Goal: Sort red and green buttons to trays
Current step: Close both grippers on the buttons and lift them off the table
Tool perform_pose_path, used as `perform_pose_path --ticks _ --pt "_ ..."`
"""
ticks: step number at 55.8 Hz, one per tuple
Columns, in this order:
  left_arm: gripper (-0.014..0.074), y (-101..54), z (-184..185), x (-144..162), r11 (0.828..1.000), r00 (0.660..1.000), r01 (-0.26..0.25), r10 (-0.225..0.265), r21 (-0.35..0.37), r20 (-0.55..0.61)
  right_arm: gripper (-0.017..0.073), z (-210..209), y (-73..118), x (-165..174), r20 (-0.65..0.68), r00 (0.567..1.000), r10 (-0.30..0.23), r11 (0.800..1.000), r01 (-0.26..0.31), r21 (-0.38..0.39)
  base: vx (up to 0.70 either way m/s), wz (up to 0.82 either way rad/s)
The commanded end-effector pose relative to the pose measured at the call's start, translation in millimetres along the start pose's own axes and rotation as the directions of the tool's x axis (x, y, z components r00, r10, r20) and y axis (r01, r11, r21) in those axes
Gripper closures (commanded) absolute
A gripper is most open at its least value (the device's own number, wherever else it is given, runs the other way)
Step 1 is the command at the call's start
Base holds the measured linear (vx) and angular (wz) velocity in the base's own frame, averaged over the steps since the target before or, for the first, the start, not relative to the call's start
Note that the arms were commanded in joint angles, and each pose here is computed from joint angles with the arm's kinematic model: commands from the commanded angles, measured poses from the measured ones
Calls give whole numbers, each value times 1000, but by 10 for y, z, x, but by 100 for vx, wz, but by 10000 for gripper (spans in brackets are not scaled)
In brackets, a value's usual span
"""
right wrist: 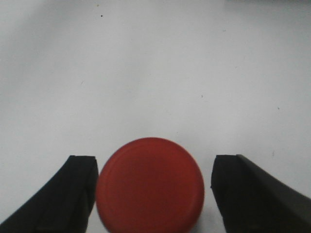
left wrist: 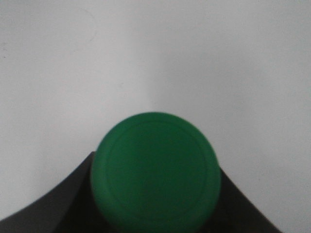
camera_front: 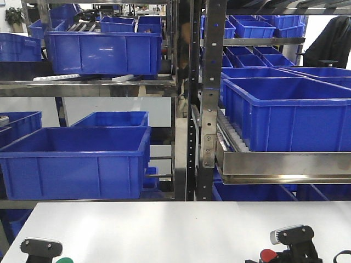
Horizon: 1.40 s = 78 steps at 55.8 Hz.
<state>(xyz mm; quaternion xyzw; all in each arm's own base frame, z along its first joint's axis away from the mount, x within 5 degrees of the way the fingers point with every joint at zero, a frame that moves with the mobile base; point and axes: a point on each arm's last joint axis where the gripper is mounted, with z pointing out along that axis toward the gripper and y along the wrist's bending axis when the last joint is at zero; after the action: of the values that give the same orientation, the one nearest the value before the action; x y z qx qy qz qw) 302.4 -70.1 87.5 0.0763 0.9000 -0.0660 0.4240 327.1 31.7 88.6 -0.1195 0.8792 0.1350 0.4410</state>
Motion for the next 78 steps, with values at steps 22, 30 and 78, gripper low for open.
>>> perform_pose_path --ticks 22,30,78 --pt "573 -7 -61 -246 1000 989 7 -8 4 145 417 -10 34 -212 161 987 -8 999 16 -50 0 0" --pt "573 0 -61 -248 1000 989 9 -9 2 148 547 -12 37 -216 164 986 -10 998 19 -53 0 0" --pt "573 -75 -1370 -1167 1000 885 -13 2 20 465 563 -1369 494 -1319 490 860 -141 980 191 -54 0 0"
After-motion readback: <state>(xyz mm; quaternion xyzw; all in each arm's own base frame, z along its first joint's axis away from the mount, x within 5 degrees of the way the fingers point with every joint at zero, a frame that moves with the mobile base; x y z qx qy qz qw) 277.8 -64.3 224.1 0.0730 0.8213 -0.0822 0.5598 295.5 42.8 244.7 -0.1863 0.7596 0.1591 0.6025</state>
